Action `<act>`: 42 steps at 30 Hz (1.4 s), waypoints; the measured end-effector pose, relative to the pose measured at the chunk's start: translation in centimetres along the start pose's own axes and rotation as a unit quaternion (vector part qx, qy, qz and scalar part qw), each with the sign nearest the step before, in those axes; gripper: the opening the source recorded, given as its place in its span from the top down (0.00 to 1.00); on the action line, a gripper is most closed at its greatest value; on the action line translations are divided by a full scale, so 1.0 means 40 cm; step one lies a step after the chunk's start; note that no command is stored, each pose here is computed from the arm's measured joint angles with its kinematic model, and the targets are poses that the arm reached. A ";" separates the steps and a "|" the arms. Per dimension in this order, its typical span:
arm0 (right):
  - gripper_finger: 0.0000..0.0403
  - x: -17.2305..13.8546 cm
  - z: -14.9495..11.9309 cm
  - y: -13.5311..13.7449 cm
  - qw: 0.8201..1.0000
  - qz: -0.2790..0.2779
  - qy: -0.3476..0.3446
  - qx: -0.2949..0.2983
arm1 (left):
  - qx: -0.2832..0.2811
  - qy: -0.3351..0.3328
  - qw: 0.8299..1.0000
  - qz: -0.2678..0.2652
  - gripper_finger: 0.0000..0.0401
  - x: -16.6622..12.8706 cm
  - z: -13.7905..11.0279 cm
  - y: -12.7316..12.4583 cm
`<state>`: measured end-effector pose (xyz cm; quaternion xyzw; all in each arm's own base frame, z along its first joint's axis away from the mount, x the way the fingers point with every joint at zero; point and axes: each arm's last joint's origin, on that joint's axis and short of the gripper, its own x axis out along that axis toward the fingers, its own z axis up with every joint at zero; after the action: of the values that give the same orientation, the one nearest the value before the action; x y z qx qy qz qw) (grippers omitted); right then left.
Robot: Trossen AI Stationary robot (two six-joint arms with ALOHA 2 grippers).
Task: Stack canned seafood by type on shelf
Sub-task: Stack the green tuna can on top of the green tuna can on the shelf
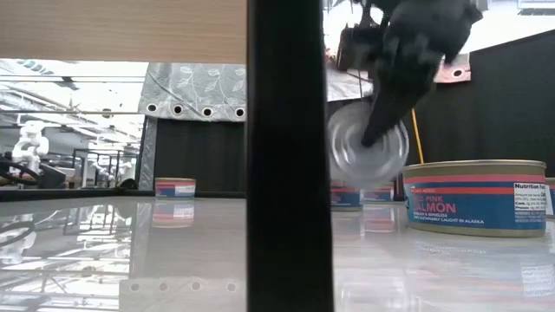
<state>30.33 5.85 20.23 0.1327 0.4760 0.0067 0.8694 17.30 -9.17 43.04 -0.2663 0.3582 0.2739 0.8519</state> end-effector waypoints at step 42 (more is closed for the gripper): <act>0.68 -0.418 0.490 0.268 0.885 0.111 -0.433 -0.130 | 0.121 -0.211 0.953 -0.182 0.17 -0.068 0.017 -0.148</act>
<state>38.70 9.46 46.60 0.0604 0.0293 0.1066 0.9920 19.88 -13.66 47.03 -0.1581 0.1458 0.1184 0.9694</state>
